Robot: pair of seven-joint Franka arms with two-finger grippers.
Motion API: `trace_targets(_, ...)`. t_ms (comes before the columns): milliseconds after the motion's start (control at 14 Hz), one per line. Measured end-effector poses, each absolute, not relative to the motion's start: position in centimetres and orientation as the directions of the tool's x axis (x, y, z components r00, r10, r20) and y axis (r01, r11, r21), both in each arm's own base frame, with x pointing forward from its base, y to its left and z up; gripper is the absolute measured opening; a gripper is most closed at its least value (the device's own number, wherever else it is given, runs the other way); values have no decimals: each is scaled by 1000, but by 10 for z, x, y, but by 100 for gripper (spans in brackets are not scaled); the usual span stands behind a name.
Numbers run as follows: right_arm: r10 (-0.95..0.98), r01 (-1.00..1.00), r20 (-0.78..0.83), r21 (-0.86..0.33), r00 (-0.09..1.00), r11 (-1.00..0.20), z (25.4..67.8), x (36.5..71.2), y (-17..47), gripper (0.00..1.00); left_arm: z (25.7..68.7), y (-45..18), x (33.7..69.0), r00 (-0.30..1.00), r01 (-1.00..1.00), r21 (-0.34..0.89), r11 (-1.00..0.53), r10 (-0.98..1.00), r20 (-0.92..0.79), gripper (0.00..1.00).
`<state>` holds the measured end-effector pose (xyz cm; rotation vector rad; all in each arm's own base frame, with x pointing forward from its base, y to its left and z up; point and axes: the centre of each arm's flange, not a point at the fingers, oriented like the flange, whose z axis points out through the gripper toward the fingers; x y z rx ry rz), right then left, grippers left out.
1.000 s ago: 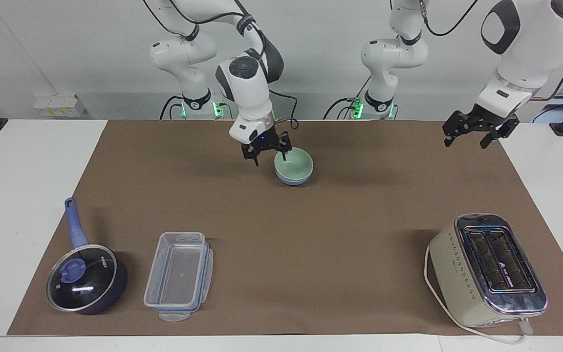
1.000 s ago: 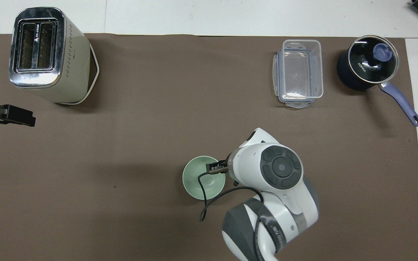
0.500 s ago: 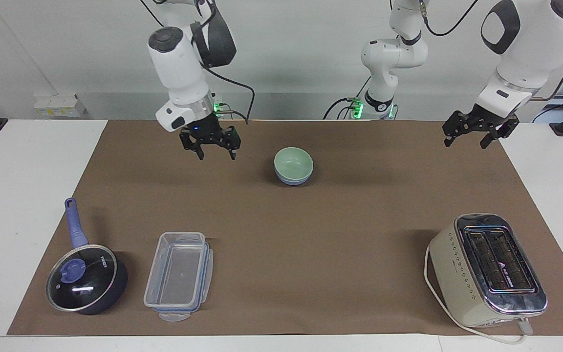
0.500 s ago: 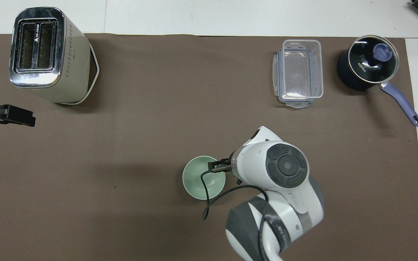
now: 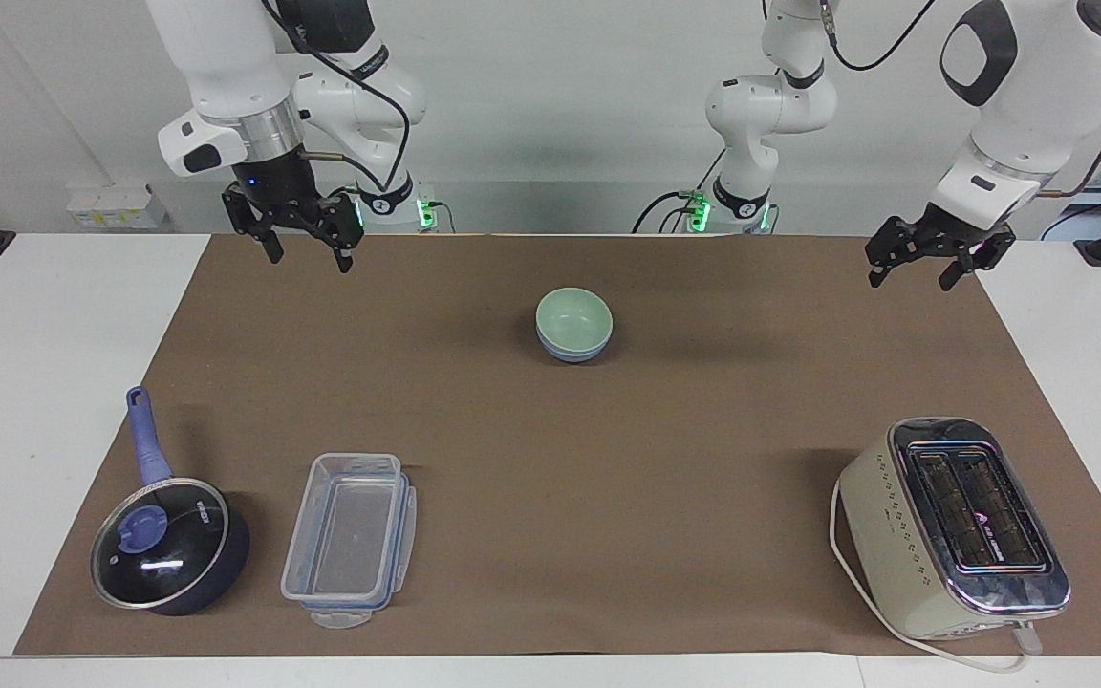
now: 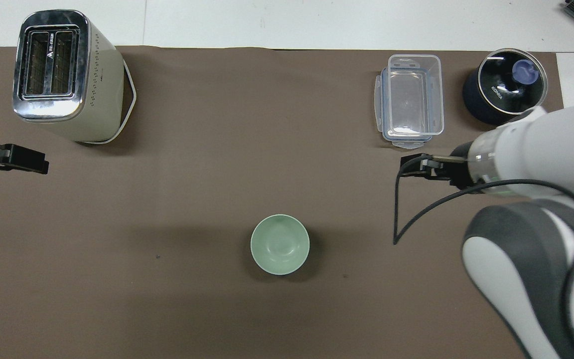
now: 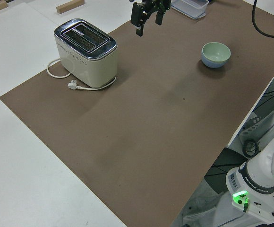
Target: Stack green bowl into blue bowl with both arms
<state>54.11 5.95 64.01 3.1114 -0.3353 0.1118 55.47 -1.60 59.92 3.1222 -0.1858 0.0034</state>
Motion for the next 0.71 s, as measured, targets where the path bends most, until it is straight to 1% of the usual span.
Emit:
trace_targets(214, -210, -211, 60, 12, 976, -977, 650, 546, 57, 100, 599, -16, 555, 993, -119, 14, -993, -119, 3, 100)
trace_targets(429, -203, -204, 55, 10, 978, -979, 647, 556, 54, 100, 599, -16, 555, 993, -119, 14, -993, -119, 3, 100)
trace_targets(714, -211, -212, 53, 9, 976, -977, 646, 559, 49, 100, 599, -16, 555, 993, -119, 14, -993, -119, 3, 100)
